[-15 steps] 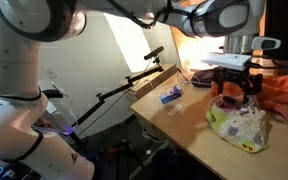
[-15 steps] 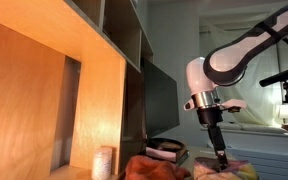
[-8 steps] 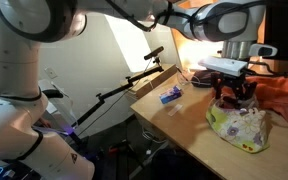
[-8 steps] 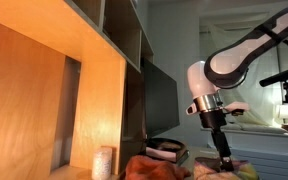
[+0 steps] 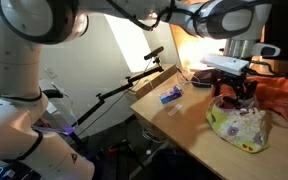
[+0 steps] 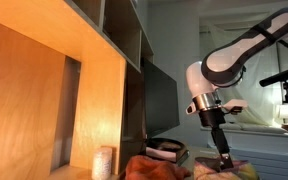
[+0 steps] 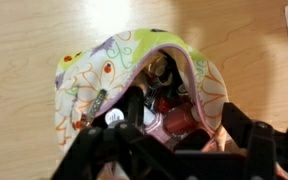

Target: Take the blue and the orange nail polish bottles out of the little bag

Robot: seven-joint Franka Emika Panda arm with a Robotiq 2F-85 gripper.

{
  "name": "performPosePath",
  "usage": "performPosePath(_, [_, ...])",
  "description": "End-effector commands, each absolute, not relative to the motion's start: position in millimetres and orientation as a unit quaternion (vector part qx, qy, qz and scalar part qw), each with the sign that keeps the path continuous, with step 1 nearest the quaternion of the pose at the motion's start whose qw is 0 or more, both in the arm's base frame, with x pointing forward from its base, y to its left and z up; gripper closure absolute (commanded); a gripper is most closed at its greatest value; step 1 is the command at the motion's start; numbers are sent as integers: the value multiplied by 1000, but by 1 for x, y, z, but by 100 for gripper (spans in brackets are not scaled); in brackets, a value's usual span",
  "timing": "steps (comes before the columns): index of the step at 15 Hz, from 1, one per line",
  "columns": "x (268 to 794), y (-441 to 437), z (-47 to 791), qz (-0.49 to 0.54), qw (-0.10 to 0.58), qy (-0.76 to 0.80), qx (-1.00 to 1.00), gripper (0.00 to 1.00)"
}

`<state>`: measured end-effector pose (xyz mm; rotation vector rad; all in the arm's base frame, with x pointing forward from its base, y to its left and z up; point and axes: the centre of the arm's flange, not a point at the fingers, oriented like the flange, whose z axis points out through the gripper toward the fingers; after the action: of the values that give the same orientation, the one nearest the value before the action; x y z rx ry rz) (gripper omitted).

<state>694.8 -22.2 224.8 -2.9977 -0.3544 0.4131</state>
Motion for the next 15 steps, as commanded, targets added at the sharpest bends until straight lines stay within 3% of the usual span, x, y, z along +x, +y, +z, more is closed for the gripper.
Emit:
performPosePath(1, [709, -27, 238, 138, 68, -110, -982, 0])
performPosePath(10, [743, -24, 222, 188, 68, -112, -973, 0])
performPosePath(13, [750, -25, 211, 205, 73, -112, -970, 18])
performPosePath(14, [751, -26, 207, 207, 74, -109, -969, 20])
performPosePath(15, [752, -27, 205, 210, 76, -110, -969, 32])
